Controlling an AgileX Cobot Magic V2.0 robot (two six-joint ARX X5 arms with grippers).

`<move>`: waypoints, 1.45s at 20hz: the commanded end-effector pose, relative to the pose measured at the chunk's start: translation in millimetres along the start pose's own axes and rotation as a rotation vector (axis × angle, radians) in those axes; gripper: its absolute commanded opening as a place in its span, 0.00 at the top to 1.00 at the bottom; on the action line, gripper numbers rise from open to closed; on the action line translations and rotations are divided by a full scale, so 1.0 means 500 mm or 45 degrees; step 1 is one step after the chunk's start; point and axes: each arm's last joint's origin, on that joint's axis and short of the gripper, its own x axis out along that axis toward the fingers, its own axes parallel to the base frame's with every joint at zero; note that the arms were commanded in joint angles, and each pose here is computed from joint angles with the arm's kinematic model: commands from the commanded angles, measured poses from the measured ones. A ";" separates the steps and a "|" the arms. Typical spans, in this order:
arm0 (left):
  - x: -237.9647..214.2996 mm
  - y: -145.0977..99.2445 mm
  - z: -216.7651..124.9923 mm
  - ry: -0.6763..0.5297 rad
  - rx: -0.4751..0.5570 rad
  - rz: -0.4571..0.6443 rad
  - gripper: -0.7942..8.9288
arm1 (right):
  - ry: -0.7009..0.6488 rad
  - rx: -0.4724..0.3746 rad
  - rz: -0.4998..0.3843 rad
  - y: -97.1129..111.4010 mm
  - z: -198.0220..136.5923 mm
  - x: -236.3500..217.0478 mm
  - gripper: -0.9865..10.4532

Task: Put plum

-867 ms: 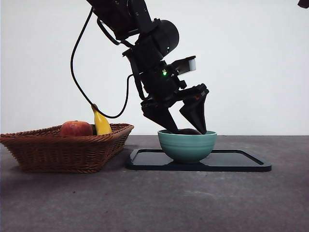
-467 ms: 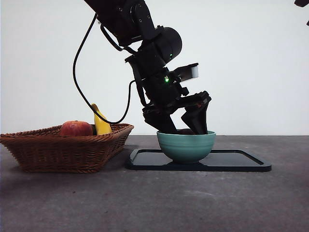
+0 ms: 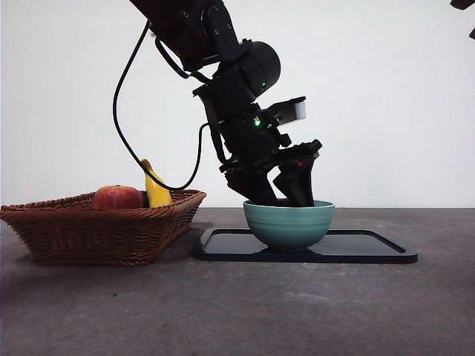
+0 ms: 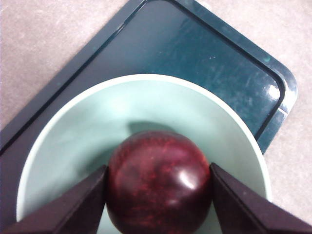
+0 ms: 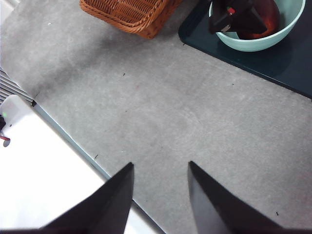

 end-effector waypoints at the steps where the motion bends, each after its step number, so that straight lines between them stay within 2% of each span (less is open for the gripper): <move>1: -0.026 0.003 0.028 -0.077 0.004 0.021 0.64 | -0.011 -0.026 0.008 0.003 0.005 -0.001 0.76; 6: -0.137 0.018 0.065 -0.224 -0.031 0.073 0.64 | -0.011 -0.026 0.008 0.003 0.005 -0.001 0.76; 10: -0.275 0.017 0.089 -0.380 -0.075 0.121 0.64 | -0.012 -0.027 0.008 0.003 0.006 -0.001 0.76; 17: -0.541 -0.012 0.062 -0.559 -0.121 0.208 0.64 | -0.024 -0.037 0.010 0.003 0.007 -0.001 0.76; 20: -0.630 -0.035 0.026 -0.561 -0.140 0.230 0.63 | -0.030 -0.050 0.011 0.003 0.008 -0.001 0.76; 23: -0.688 -0.054 -0.017 -0.500 -0.203 0.235 0.63 | -0.030 -0.064 0.011 0.003 0.008 -0.001 0.76; 26: -0.707 -0.060 -0.051 -0.440 -0.252 0.242 0.63 | -0.031 -0.069 0.011 0.003 0.008 -0.001 0.76; 29: -0.679 -0.050 -0.078 -0.369 -0.291 0.244 0.63 | -0.032 -0.070 0.011 0.003 0.008 -0.001 0.76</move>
